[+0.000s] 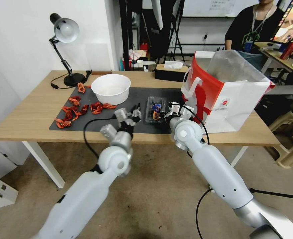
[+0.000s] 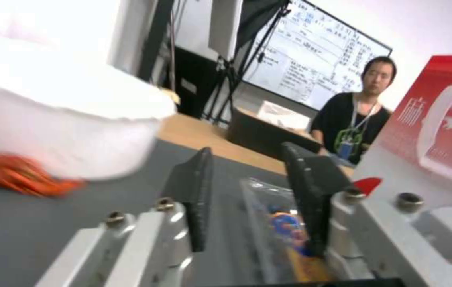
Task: Close the takeout container lid, then place the container into the takeout bag.
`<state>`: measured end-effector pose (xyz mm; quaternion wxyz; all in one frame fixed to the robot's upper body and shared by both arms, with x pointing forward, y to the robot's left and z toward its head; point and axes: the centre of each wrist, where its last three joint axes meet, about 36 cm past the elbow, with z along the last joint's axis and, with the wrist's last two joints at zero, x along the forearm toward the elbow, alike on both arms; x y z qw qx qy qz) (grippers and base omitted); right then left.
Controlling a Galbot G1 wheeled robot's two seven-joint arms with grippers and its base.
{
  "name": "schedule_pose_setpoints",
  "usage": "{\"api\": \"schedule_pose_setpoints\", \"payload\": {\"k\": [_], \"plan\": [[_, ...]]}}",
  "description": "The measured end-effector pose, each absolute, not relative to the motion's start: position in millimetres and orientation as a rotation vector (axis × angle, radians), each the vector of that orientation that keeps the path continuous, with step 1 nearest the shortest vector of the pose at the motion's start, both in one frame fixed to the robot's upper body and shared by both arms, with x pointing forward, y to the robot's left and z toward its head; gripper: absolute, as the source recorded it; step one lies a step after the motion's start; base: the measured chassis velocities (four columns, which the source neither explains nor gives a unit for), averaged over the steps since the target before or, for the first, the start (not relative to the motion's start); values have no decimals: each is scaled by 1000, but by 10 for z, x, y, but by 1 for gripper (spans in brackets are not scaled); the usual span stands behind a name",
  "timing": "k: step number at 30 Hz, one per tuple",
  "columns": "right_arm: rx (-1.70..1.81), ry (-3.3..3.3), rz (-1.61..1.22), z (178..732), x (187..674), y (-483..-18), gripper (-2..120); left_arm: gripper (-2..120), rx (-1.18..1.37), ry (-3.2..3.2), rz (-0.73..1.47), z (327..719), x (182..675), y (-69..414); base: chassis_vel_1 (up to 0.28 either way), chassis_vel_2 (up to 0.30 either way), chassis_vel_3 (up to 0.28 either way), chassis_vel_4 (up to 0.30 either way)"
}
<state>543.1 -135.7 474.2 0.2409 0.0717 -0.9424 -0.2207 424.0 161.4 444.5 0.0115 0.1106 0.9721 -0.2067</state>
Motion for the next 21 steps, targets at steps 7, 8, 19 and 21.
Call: {"api": "schedule_pose_setpoints", "payload": {"k": [7,8,19,21], "plan": [[200,-2583,-600,4740,5414,-1350,0,63,264,3034,-354,4366,3895,1981,0,0,0,0],[200,-2584,-600,4741,5409,-1350,0,67,247,3036,-325,4356,3843,2024,0,0,0,0],[202,-2593,-607,4758,5391,-1375,0,99,65,3048,-100,4161,3435,2502,0,0,0,0],[203,-2594,-607,4756,5391,-1381,0,100,40,3050,-74,4082,3323,2573,0,0,0,0]]}}
